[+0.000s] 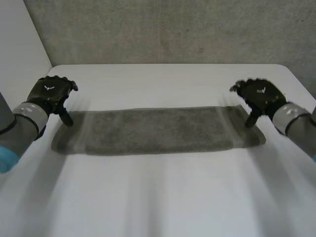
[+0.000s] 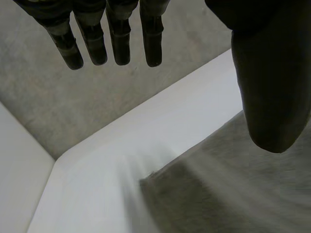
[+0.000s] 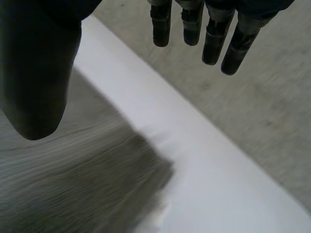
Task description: Fold the towel.
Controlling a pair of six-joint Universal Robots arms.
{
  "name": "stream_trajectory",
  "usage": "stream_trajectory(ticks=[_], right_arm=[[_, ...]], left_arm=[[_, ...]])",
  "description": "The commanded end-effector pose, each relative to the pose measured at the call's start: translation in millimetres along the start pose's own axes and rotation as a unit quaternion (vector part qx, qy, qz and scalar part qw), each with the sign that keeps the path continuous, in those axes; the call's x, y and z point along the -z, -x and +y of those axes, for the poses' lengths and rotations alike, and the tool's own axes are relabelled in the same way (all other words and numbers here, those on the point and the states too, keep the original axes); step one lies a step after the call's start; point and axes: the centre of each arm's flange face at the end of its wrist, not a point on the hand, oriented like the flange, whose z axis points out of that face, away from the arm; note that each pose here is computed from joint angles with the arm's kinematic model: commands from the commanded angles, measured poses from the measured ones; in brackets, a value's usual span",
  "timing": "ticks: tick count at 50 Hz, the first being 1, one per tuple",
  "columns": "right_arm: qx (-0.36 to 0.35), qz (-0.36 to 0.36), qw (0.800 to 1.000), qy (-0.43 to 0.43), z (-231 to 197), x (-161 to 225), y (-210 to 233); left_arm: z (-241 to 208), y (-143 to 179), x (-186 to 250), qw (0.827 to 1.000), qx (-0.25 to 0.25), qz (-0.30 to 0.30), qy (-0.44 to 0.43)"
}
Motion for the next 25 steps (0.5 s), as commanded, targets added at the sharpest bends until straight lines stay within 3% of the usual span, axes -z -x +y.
stream_trajectory(ticks=[1,5,15,25], right_arm=[[-0.024,-0.005,0.998,0.058,37,19,4],[-0.023,-0.008,0.998,0.060,42,19,0],[-0.020,-0.027,0.998,0.062,58,12,-1],[-0.019,-0.033,0.997,0.067,72,4,3]], left_arm=[[-3,-33,26,0.998,-0.014,0.019,-0.060],[0,-44,28,0.996,-0.015,0.025,-0.080],[9,-48,30,0.995,0.044,0.006,-0.085],[13,-45,32,0.996,0.046,0.000,-0.082]])
